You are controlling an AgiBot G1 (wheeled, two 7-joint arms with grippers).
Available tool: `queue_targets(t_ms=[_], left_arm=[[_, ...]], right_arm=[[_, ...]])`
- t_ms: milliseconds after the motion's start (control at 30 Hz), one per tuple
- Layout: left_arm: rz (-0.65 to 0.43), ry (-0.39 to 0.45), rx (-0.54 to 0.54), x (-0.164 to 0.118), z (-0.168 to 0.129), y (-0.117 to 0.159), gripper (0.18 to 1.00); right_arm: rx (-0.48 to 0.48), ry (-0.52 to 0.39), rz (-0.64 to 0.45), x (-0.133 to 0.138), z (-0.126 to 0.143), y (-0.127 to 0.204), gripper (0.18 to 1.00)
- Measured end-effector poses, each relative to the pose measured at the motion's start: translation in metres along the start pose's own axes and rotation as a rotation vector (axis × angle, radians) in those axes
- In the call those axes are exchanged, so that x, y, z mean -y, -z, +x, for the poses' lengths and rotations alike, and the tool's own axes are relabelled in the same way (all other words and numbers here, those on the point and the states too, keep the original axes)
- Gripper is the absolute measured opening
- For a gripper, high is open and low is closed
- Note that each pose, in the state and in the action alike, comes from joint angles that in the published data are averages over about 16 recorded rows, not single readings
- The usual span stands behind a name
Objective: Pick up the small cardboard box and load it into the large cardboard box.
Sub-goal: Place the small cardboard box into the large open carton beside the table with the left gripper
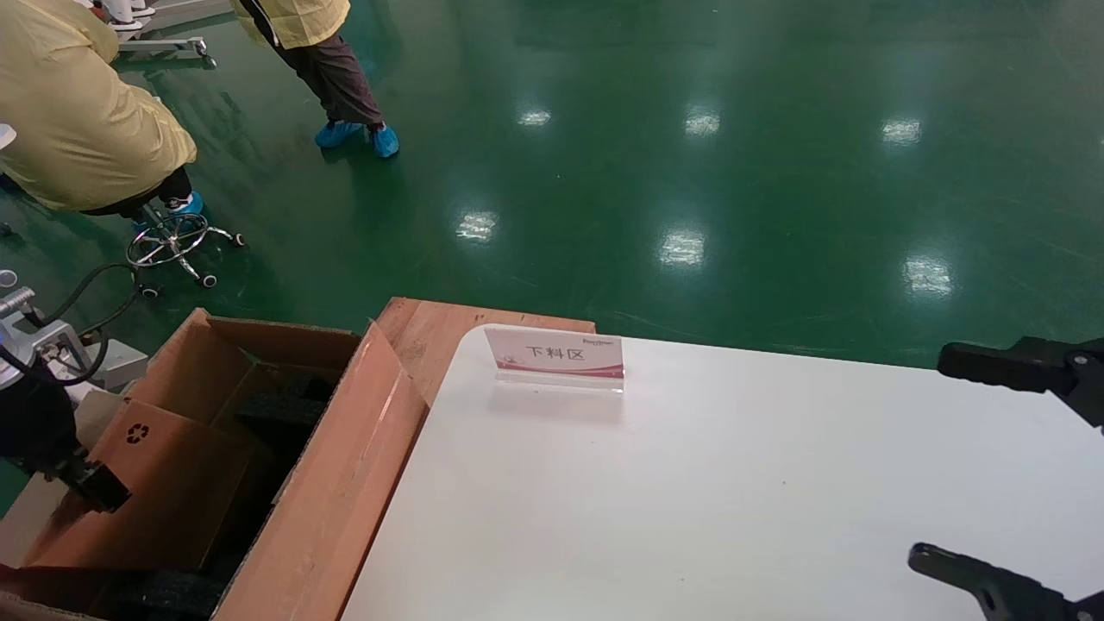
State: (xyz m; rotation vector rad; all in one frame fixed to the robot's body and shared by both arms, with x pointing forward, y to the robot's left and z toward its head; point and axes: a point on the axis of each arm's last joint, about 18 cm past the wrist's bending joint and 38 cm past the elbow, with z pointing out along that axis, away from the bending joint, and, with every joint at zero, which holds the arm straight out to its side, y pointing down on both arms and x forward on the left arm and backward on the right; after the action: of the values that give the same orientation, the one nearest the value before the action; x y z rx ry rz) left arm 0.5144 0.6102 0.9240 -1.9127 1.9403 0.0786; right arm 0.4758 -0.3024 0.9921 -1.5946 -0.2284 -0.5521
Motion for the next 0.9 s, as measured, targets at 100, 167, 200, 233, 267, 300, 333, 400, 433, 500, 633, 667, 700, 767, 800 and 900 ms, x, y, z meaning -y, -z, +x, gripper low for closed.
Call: queue_targets(t_ms=[100, 167, 200, 233, 267, 300, 333, 400, 433, 500, 633, 667, 700, 767, 800, 900], left_arm=[[0.001, 0.0, -0.002, 0.0, 0.0, 0.0, 0.367], [0.002, 0.001, -0.002, 0.0, 0.0, 0.001, 0.381], [0.002, 0.001, -0.003, 0.0, 0.0, 0.001, 0.394], [0.002, 0.001, -0.003, 0.0, 0.0, 0.001, 0.407], [0.003, 0.001, -0.003, -0.001, 0.0, 0.001, 0.42], [0.003, 0.001, -0.003, -0.001, 0.0, 0.001, 0.433], [0.003, 0.001, -0.004, -0.001, 0.0, 0.001, 0.444], [0.004, 0.001, -0.004, -0.001, 0.0, 0.001, 0.475], [0.004, 0.002, -0.004, -0.001, 0.0, 0.001, 0.496], [0.005, 0.002, -0.004, -0.001, -0.001, 0.001, 0.536], [0.015, -0.003, -0.006, 0.001, 0.0, 0.003, 0.615], [0.019, -0.01, -0.007, 0.002, 0.0, 0.004, 0.639], [0.026, -0.017, -0.009, 0.003, 0.0, 0.005, 0.663], [0.043, -0.037, -0.014, 0.006, 0.001, 0.008, 0.698], [0.055, -0.049, -0.017, 0.008, 0.001, 0.011, 0.721], [0.102, -0.096, -0.027, 0.015, 0.003, 0.02, 0.791]], right_arm=[[0.0, 0.0, 0.0, 0.0, 0.0, 0.0, 1.0], [0.0, 0.0, 0.0, 0.0, 0.0, 0.0, 1.0], [0.0, 0.0, 0.0, 0.0, 0.0, 0.0, 1.0], [0.0, 0.0, 0.0, 0.0, 0.0, 0.0, 1.0], [0.0, 0.0, 0.0, 0.0, 0.0, 0.0, 1.0], [0.0, 0.0, 0.0, 0.0, 0.0, 0.0, 1.0], [0.0, 0.0, 0.0, 0.0, 0.0, 0.0, 1.0], [0.0, 0.0, 0.0, 0.0, 0.0, 0.0, 1.0], [0.0, 0.0, 0.0, 0.0, 0.0, 0.0, 1.0], [0.0, 0.0, 0.0, 0.0, 0.0, 0.0, 1.0], [0.0, 0.0, 0.0, 0.0, 0.0, 0.0, 1.0], [0.0, 0.0, 0.0, 0.0, 0.0, 0.0, 1.0], [0.0, 0.0, 0.0, 0.0, 0.0, 0.0, 1.0], [0.0, 0.0, 0.0, 0.0, 0.0, 0.0, 1.0], [0.0, 0.0, 0.0, 0.0, 0.0, 0.0, 1.0], [0.0, 0.0, 0.0, 0.0, 0.0, 0.0, 1.0]])
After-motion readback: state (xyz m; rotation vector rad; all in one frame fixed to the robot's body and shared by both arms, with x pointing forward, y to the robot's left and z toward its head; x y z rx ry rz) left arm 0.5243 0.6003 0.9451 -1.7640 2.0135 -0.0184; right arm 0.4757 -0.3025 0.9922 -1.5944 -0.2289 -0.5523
